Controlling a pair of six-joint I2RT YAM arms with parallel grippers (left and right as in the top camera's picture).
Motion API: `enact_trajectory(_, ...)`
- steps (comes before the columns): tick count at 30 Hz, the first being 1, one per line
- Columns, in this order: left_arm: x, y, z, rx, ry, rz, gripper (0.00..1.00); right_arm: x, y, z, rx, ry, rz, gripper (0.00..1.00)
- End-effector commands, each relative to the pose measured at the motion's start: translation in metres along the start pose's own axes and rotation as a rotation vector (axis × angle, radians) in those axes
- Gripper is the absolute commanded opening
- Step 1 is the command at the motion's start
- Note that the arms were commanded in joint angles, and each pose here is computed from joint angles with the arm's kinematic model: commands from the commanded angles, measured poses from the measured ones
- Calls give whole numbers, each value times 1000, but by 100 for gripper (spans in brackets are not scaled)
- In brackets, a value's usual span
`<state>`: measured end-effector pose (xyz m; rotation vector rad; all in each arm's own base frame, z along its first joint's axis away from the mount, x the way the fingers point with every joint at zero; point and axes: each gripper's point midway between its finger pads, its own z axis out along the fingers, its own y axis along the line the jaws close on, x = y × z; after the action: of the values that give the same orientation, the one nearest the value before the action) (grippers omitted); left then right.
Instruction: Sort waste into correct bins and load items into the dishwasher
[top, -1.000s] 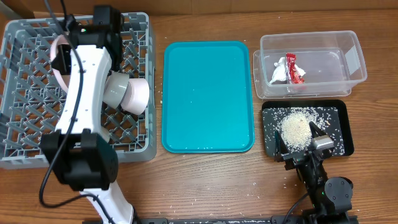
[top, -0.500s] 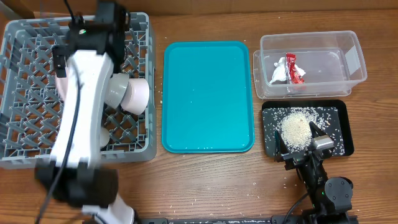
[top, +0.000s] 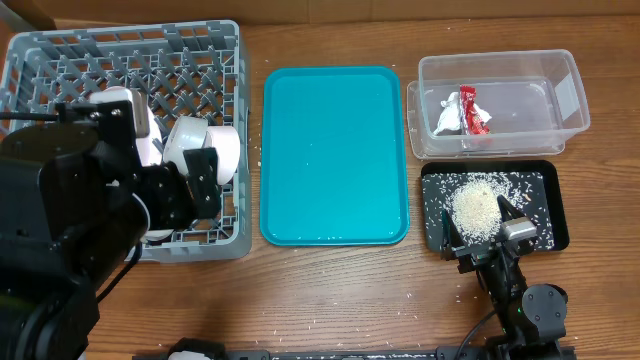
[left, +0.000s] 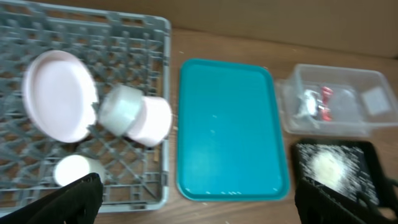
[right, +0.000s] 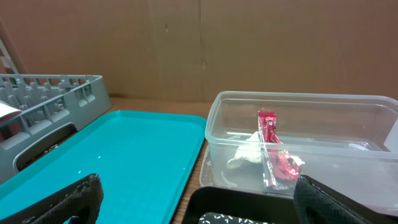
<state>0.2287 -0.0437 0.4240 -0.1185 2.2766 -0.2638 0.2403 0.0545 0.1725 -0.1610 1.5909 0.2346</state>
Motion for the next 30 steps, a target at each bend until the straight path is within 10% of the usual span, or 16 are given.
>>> enact_trajectory(1, 10, -18, -6, 110, 31, -5, 100, 1, -1, 0, 5, -5, -2, 100)
enact_trajectory(6, 32, -1, -11, 23, 92, 13, 100, 1, -1, 0, 4, -5, -2, 100)
enact_trajectory(16, -19, -10, 1, 87, -394, 256, 100, 1, -1, 0, 4, -5, -2, 100)
enact_trajectory(30, 96, 28, 64, 140, -706, 266, 100, 1, -1, 0, 5, -5, -2, 99)
